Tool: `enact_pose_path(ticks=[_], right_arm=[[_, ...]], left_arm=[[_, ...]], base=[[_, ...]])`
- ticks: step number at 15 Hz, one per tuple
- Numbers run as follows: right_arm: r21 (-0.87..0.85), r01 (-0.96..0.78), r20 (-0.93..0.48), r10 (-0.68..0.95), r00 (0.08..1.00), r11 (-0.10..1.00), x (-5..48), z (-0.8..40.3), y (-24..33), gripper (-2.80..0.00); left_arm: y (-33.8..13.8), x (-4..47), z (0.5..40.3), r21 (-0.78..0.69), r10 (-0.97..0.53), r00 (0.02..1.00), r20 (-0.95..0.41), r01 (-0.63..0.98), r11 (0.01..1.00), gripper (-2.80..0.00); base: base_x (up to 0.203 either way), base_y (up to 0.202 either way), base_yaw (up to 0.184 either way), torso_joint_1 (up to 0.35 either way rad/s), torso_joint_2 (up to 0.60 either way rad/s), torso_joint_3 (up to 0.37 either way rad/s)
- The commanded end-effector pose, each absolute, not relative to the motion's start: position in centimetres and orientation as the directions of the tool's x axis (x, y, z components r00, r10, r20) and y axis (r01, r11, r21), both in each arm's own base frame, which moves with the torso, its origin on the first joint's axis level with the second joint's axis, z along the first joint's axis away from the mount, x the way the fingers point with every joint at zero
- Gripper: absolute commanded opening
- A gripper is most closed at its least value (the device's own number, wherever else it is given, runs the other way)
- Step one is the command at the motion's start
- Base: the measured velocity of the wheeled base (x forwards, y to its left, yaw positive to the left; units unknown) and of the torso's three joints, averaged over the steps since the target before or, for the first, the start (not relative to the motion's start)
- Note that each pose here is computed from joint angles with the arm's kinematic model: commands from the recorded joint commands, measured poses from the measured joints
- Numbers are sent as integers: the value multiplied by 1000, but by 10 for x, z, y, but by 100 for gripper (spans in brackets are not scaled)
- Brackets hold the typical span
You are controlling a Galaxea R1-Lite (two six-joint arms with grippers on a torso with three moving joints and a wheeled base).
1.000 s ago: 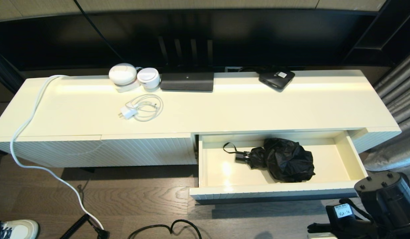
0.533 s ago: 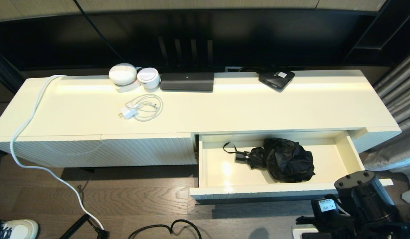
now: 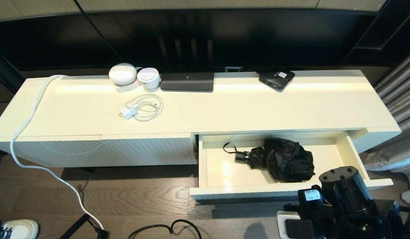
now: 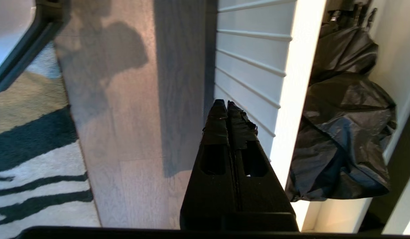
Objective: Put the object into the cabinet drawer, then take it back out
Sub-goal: Close the drawer
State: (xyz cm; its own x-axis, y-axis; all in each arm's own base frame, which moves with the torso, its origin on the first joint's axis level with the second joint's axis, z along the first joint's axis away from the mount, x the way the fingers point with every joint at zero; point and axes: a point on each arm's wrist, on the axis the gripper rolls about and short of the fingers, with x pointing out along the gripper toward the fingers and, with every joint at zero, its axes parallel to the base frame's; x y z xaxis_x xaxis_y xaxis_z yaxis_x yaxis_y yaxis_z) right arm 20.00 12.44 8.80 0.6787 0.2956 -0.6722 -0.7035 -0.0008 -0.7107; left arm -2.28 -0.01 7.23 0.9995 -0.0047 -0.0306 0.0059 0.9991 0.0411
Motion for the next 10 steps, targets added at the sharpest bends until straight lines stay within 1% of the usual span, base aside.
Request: enact_pose_path(ticks=[1,3,6,10], right_arm=[[-718,-696,-668,289,686,-5,203,85,127,-280],[-733,-680,-652,281,704,3,204,84,127,-280],[-728,-685,-659,277,700,-1,205,78,127,-280],[-762,-647,-611,300,733,26,216,72,135,-280]], left_arm=[[0,-23,72,41,-5,1000,-29,6,999,-280],[0,-23,72,41,-5,1000,-29,6,999,-280],[0,-23,72,41,-5,1000,-29,6,999,-280],[0,-23,72,41,-6,1000,-29,7,999,-280]], base=[[0,0,0,0,0,0],[0,0,0,0,0,0],[0,0,0,0,0,0],[0,0,0,0,0,0]])
